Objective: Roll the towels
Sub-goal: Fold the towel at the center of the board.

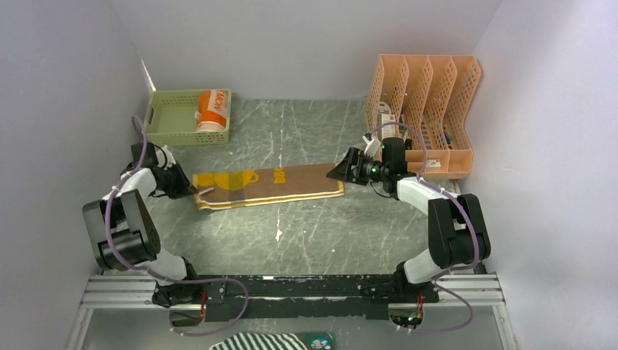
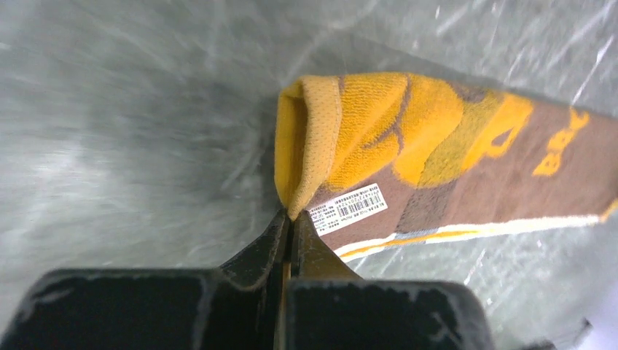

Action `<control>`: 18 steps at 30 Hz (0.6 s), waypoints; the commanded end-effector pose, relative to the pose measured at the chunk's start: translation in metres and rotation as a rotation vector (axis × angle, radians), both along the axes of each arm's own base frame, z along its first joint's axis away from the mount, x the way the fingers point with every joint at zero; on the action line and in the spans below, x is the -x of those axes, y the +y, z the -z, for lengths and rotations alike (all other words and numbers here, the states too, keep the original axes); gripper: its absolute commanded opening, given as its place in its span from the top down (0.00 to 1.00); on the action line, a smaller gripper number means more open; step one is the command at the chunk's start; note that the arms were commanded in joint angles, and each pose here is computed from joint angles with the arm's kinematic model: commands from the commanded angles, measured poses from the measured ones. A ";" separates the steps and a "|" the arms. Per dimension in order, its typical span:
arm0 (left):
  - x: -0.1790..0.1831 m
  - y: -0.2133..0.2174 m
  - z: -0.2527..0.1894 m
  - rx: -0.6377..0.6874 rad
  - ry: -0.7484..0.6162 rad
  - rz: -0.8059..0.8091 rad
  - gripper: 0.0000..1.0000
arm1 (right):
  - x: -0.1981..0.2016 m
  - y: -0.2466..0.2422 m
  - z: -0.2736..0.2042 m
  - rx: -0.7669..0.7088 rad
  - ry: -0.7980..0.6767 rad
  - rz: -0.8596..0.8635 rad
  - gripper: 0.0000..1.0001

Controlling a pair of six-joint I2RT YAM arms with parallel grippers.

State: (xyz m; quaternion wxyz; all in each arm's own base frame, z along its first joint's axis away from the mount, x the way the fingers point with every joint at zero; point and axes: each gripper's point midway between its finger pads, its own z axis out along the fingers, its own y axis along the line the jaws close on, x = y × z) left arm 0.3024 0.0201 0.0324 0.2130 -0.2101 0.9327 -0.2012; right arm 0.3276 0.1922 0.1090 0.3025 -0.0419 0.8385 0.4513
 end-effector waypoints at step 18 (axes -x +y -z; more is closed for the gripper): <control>-0.051 -0.057 -0.080 -0.369 0.071 0.126 0.93 | 0.003 -0.006 0.002 0.165 0.015 0.078 0.16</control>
